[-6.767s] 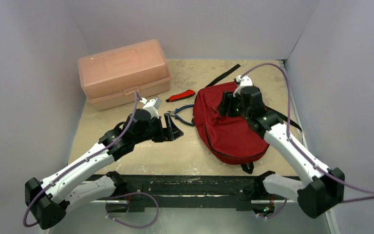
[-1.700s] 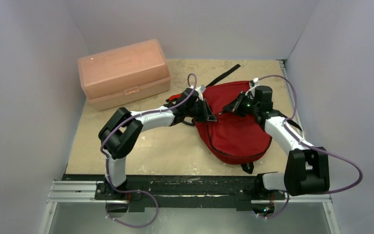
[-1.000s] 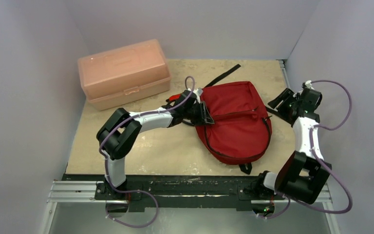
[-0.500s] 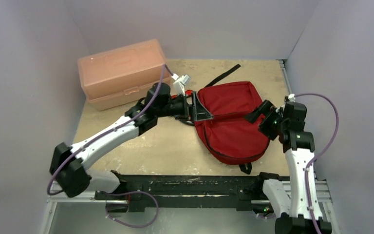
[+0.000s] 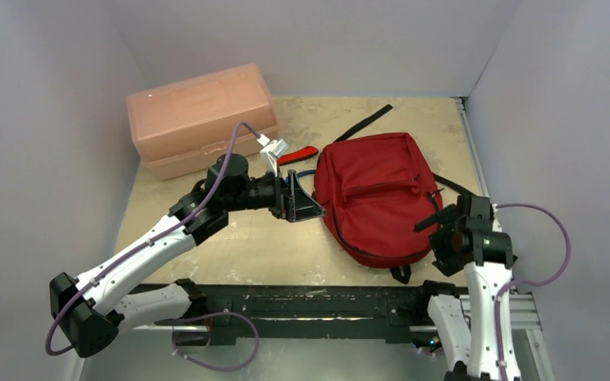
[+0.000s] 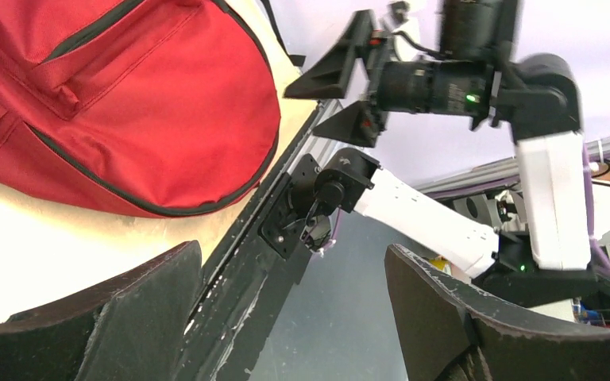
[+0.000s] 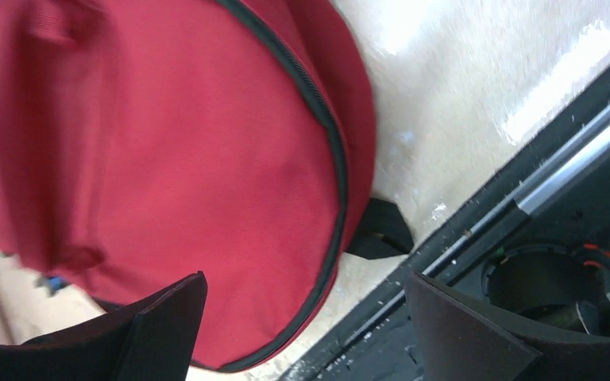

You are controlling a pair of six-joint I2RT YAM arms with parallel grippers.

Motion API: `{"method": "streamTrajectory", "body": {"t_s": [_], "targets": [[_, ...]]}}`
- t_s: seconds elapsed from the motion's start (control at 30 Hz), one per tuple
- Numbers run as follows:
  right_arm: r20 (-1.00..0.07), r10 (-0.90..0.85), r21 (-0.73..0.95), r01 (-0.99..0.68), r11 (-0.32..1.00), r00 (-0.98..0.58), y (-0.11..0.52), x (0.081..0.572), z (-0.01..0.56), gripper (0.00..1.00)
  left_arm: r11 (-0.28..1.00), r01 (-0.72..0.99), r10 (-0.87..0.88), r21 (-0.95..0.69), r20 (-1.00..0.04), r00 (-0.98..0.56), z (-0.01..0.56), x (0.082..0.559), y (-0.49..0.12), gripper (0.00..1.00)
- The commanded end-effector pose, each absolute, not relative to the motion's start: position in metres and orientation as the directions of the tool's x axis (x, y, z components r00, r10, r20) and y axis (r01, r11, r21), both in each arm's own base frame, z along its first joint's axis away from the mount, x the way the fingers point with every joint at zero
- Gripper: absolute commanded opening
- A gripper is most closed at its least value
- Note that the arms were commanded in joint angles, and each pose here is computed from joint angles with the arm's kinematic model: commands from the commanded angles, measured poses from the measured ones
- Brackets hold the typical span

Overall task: Pack the student bag
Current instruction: Adjust the student bag at the center of the board.

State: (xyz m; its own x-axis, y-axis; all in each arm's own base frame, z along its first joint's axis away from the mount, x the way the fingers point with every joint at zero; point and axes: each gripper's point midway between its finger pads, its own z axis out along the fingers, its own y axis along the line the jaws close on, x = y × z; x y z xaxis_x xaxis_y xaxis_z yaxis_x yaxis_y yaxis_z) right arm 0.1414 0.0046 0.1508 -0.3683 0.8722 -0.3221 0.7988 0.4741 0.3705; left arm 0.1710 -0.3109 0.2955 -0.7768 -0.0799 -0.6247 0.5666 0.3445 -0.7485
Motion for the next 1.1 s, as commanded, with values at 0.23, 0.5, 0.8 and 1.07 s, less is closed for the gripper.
{"method": "streamTrajectory", "body": {"t_s": [0.23,0.5,0.8,1.07], "targets": [[-0.19,0.873,0.356,0.797,0.488,-0.45,0.02,0.175,0.084,0.57,0.303,0.617,-0.091,-0.727,-0.666,-0.74,0.316,0.163,-0.305,0.85],[-0.418,0.845,0.457,0.727,0.513,-0.334,-0.006,0.195,0.179,0.0,0.329,0.625,-0.09,-0.708,-0.682,-0.726,0.316,0.167,-0.303,0.86],[-0.524,0.833,0.731,0.407,0.548,-0.179,0.006,0.248,0.378,0.0,0.313,0.636,-0.082,-0.705,-0.688,-0.721,0.334,0.164,-0.303,0.88],[-0.544,0.817,0.809,0.137,0.571,-0.193,0.032,0.274,0.497,0.0,0.269,0.856,-0.09,-0.442,-0.896,-0.435,0.393,0.145,-0.313,0.93]]}}
